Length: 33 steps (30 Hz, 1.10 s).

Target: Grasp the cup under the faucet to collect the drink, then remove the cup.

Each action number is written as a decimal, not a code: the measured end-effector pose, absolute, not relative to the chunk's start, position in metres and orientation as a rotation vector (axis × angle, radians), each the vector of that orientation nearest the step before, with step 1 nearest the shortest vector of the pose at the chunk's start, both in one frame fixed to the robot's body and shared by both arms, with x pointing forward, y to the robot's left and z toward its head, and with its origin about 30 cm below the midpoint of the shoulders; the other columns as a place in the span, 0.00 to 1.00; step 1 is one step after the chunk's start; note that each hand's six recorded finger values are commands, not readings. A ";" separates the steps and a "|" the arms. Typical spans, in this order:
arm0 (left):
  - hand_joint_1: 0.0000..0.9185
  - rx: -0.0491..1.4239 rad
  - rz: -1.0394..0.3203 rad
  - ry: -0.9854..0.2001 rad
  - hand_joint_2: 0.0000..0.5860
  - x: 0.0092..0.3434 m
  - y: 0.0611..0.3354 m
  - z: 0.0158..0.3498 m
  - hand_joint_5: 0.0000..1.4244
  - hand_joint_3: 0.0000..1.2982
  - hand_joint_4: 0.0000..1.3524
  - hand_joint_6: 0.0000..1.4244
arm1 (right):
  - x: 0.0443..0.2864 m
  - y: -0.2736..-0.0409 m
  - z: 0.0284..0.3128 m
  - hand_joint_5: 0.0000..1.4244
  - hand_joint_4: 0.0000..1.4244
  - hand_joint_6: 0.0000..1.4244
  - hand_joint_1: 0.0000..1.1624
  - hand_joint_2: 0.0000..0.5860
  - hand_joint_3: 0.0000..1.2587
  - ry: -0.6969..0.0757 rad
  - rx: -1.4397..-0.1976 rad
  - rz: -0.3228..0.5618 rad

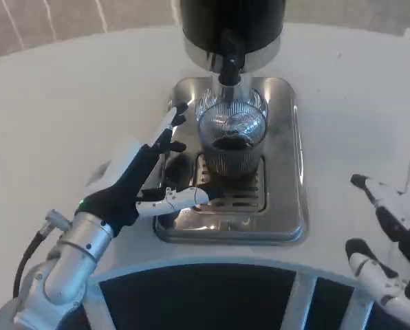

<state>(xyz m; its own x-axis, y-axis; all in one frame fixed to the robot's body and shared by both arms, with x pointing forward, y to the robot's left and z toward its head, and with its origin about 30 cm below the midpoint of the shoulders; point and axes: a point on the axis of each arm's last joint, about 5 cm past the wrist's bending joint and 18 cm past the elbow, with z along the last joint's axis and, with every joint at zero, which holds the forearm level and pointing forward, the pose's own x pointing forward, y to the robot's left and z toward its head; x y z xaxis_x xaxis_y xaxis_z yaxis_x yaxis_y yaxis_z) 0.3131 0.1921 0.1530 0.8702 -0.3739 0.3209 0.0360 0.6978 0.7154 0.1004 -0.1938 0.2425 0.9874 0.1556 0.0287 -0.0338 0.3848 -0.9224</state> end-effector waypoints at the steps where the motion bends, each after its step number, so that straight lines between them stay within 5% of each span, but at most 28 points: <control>1: 0.36 0.770 -0.239 -0.472 0.08 0.313 0.192 0.153 0.18 0.00 0.00 0.13 | 0.100 -0.193 0.242 0.00 0.00 0.00 0.04 0.92 0.00 -0.114 -1.167 0.124; 33: 0.38 0.714 -0.318 -0.493 0.09 0.331 0.172 0.172 0.22 0.00 0.00 0.16 | 0.094 -0.167 0.228 0.00 0.00 0.00 0.04 0.92 0.00 -0.125 -1.271 0.343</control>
